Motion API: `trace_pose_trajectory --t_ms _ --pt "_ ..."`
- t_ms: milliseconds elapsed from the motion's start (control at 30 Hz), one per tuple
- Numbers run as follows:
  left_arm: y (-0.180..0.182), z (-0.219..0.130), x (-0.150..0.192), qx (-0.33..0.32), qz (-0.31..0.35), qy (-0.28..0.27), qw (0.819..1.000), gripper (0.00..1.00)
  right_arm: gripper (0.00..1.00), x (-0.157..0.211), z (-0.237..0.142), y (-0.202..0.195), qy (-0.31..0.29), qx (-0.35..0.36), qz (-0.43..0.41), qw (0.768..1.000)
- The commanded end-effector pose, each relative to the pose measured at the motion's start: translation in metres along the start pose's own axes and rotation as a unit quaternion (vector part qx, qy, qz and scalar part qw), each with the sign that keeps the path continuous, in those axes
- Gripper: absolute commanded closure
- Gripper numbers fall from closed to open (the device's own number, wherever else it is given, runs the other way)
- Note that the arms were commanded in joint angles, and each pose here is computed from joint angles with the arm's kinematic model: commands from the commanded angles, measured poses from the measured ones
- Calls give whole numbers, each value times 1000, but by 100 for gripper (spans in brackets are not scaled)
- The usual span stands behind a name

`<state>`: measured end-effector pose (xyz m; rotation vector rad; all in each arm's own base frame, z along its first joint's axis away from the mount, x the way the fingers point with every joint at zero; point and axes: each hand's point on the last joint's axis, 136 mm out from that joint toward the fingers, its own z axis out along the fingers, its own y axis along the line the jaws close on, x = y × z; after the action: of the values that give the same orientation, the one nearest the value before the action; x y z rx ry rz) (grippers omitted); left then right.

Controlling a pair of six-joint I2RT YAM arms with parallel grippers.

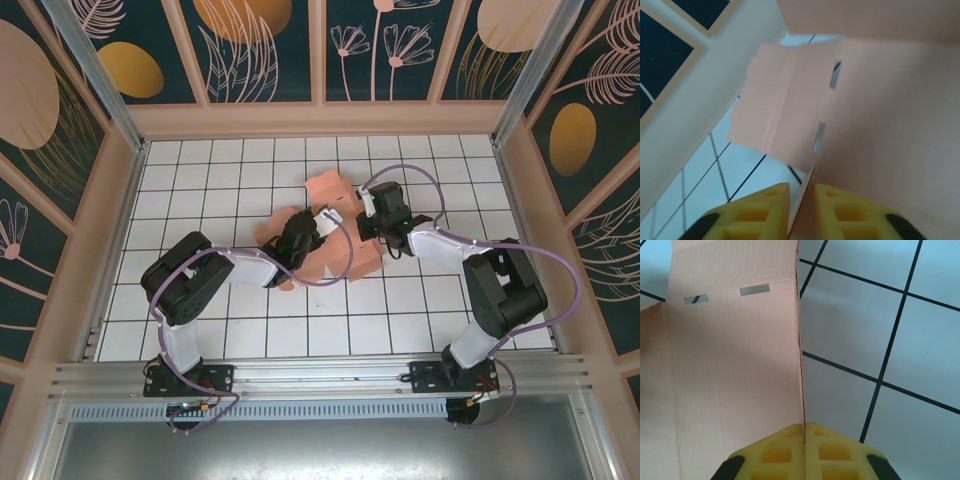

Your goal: Fold the paper box

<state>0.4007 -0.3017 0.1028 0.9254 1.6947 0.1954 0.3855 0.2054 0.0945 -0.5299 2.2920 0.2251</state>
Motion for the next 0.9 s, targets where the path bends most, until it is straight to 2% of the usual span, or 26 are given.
trace_pose_trajectory --t_ms 0,100,200,300,400,533,633,700,767,867 --pt "7 -8 -37 43 -108 -50 992 75 100 -14 0 -7 -17 16 9 1000" --pt "21 -16 -55 64 -192 -81 976 56 100 -13 -2 -8 -16 20 5 1000" --pt "43 -19 -68 91 -297 -100 945 38 100 -11 -3 -11 -16 27 0 1000" --pt "55 -16 -75 107 -368 -93 919 20 100 -11 -4 -10 -16 28 -5 999" --pt "62 -12 -80 107 -411 -68 903 4 100 -11 -4 -8 -16 27 -3 999" --pt "84 -27 -79 69 -450 -66 888 1 100 -9 -1 -15 7 49 32 998" --pt "91 -39 -66 47 -487 -50 871 1 100 4 3 -21 64 73 75 992" --pt "79 -46 -51 61 -513 -26 856 1 100 17 5 -26 111 95 104 984" --pt "58 -52 -42 105 -537 -10 837 1 100 31 6 -29 150 116 133 973" --pt "27 -57 -14 139 -548 30 824 4 100 50 3 -35 187 148 169 956"
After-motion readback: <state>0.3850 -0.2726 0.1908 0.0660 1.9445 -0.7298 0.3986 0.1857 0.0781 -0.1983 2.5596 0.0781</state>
